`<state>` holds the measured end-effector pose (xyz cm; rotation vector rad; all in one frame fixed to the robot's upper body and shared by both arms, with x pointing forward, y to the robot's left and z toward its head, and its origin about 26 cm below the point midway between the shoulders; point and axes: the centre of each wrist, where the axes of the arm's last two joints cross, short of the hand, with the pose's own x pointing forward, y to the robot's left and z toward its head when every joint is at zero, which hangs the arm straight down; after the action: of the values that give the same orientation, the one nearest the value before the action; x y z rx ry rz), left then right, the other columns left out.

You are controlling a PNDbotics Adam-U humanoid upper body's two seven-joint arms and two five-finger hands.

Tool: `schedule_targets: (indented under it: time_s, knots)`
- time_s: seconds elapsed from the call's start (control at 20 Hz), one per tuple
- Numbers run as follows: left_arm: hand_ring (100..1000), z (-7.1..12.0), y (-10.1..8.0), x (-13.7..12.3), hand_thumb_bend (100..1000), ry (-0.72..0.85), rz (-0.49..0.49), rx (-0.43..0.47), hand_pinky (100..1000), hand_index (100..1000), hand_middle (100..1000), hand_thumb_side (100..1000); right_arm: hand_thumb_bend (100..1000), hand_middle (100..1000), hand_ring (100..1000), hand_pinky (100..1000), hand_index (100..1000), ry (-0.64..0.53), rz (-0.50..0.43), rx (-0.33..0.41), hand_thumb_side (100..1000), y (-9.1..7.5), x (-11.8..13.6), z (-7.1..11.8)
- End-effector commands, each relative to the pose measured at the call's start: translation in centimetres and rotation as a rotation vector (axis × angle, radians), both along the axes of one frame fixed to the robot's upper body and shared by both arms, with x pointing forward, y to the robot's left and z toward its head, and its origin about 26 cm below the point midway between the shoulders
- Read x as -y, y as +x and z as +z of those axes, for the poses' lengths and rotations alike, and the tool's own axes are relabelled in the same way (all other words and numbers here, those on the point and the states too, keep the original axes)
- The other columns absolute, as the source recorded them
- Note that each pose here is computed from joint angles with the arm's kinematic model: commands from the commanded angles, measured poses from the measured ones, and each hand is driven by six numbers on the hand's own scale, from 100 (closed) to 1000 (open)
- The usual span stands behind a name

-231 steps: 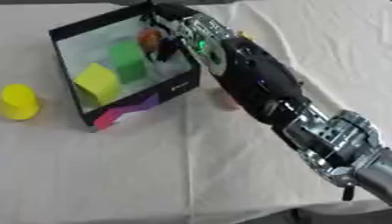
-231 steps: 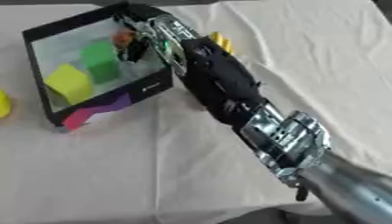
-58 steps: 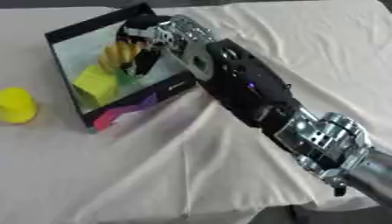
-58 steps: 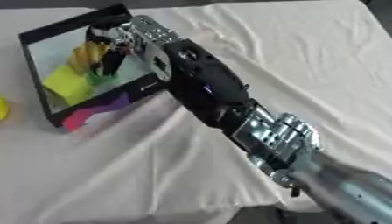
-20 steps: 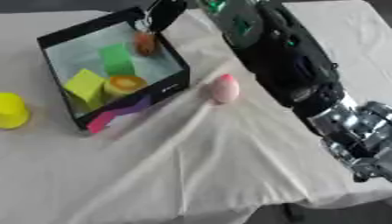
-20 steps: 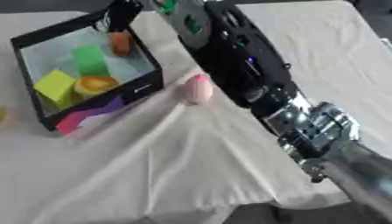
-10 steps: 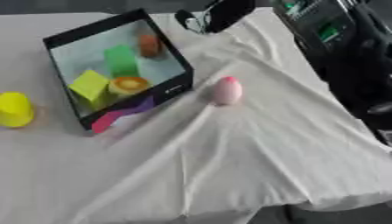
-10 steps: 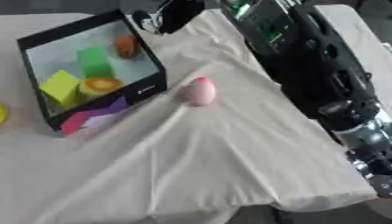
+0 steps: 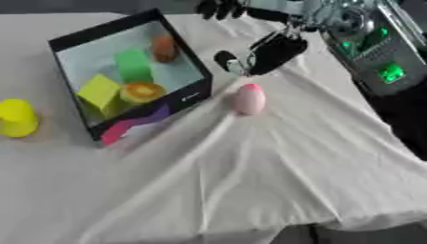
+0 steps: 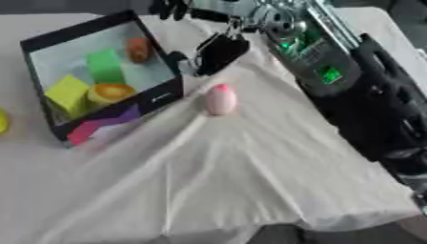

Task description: Pick up objects on the table and place them in the box.

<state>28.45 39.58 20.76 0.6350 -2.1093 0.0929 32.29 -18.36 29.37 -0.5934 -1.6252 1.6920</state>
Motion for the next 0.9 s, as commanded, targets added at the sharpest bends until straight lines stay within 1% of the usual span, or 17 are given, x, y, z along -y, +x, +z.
schedule_targets:
  time_s: [0.05,0.25,0.3,0.35,0.5,0.65,0.7,0.75,0.9]
  knots:
    - [807,0.8,0.0,-0.2,100,0.033,-0.001,0.007,774,753,734,642,178,838,873,860,927,-0.042,-0.042,-0.009,238,0.7,0.9,-0.4]
    - [813,0.7,0.1,-0.1,100,0.033,-0.009,-0.001,775,753,734,645,208,833,873,860,914,-0.074,-0.065,-0.044,249,2.1,1.3,-2.1]
    - [814,0.7,0.1,-0.1,100,0.034,-0.012,-0.002,775,753,734,646,214,832,873,860,913,-0.081,-0.071,-0.048,203,2.4,1.4,-2.4]
    - [816,0.7,0.1,-0.1,100,0.034,-0.014,-0.004,775,753,734,648,223,832,873,860,913,-0.089,-0.079,-0.052,253,2.6,1.5,-2.7]
    - [817,0.6,0.2,0.0,100,0.034,-0.019,-0.01,775,751,734,651,245,834,877,862,924,-0.112,-0.1,-0.074,268,3.4,1.9,-3.8]
    - [817,0.4,0.2,-0.1,100,0.034,-0.017,-0.017,776,750,734,656,334,845,891,870,939,-0.143,-0.12,-0.094,291,4.0,2.5,-4.7]
    - [817,0.4,0.2,-0.1,100,0.033,-0.017,-0.019,776,750,734,656,341,845,891,870,940,-0.154,-0.125,-0.099,293,4.2,2.6,-5.0]
    - [818,0.3,0.2,-0.1,100,0.033,-0.019,-0.022,776,750,734,659,377,842,888,869,945,-0.165,-0.131,-0.105,314,4.4,2.7,-5.2]
    - [819,0.2,0.3,0.0,100,0.034,-0.024,-0.029,776,750,735,661,400,838,888,870,948,-0.191,-0.144,-0.122,317,5.0,3.0,-6.0]
